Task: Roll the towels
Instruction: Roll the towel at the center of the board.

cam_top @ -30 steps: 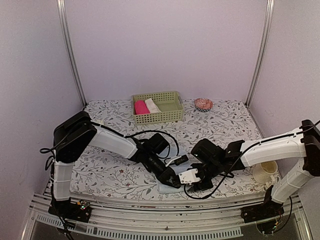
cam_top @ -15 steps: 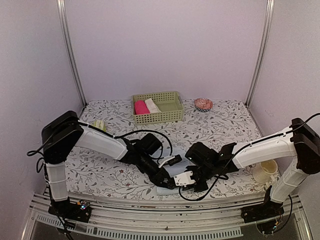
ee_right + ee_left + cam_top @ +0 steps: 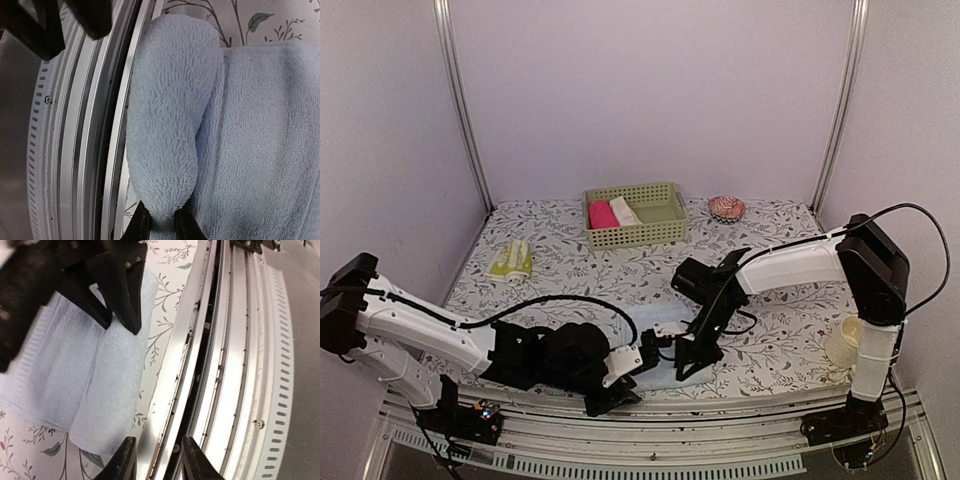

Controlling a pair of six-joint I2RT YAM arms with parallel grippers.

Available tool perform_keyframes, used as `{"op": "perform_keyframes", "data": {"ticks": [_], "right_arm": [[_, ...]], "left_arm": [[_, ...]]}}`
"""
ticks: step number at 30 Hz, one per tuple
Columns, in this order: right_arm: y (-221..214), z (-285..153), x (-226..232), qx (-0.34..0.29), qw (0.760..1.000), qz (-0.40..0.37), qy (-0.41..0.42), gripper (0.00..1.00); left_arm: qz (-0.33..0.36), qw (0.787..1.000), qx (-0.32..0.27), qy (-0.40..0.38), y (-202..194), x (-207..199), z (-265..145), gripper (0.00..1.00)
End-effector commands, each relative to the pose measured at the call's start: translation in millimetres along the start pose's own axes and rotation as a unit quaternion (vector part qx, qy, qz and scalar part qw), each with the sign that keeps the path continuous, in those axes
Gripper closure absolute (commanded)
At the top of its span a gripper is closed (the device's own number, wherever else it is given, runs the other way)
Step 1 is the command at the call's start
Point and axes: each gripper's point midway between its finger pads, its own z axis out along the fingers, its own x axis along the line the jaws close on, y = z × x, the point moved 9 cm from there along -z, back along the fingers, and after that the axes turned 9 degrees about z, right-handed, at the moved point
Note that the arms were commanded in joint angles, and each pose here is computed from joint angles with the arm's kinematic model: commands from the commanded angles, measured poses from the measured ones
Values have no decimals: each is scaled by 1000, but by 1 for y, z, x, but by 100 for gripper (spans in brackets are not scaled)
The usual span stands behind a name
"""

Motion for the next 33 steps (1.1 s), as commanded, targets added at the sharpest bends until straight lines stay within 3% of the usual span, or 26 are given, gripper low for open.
{"op": "perform_keyframes", "data": {"ticks": [1, 10, 19, 26, 33], "right_arm": [[-10, 3, -17, 14, 990, 84, 110, 91], [-15, 20, -42, 32, 977, 129, 169, 90], [-15, 25, -49, 41, 977, 138, 159, 89], [-13, 21, -47, 37, 977, 138, 155, 89], [-15, 23, -47, 35, 977, 140, 157, 87]], "left_arm": [[54, 992, 5, 117, -3, -13, 3, 68], [183, 964, 62, 184, 7, -36, 42, 56], [281, 930, 56, 228, 29, -28, 53, 52], [279, 941, 73, 178, 27, -14, 64, 52], [269, 944, 90, 167, 18, -3, 76, 62]]}}
